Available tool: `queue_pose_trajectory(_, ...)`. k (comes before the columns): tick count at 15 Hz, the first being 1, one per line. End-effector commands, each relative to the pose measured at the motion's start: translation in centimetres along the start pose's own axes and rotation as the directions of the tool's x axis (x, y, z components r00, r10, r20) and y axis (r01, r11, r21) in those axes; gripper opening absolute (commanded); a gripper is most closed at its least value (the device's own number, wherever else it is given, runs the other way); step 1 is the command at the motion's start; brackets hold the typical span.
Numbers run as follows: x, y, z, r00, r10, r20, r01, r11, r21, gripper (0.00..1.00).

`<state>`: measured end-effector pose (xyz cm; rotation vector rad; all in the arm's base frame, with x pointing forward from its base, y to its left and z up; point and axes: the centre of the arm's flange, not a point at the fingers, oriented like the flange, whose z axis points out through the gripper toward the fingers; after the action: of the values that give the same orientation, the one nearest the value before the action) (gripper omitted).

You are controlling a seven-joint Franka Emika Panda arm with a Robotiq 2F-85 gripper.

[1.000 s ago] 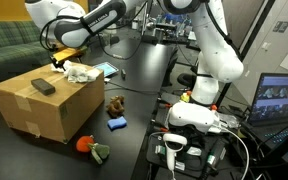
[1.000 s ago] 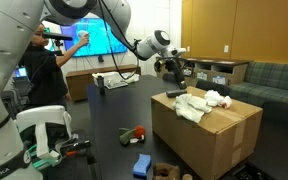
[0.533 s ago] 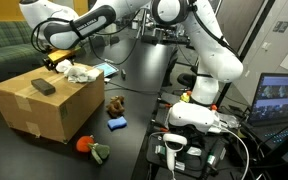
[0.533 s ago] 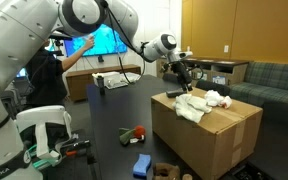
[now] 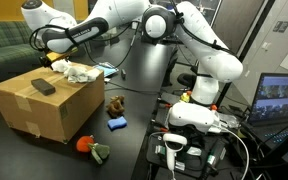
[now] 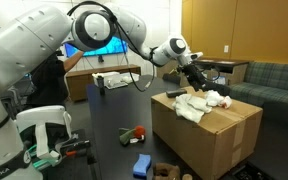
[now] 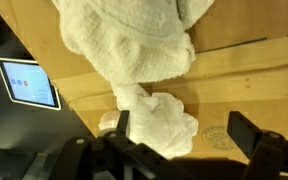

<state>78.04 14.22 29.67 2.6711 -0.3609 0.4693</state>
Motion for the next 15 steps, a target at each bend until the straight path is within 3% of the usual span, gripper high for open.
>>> queue_pose_trajectory(1, 3.5, -0.8, 1.1, 0.996, -0.010, -0.093, 0.010, 1.000, -0.001, 1.00)
queue_pose_trajectory(11, 5.2, 0.1, 8.7, 0.991, 0.002, -0.133, -0.014, 0.996, -0.092, 1.00)
queue_pose_trajectory(12, 5.3, 0.3, 9.1, 0.991, 0.000, -0.131, -0.013, 0.995, -0.098, 0.95)
queue_pose_trajectory(14, 5.3, 0.4, 9.5, 0.991, 0.003, -0.130, -0.016, 0.995, -0.096, 0.71)
queue_pose_trajectory(15, 5.3, 0.3, 9.4, 0.992, 0.001, -0.130, -0.013, 0.996, -0.094, 0.70)
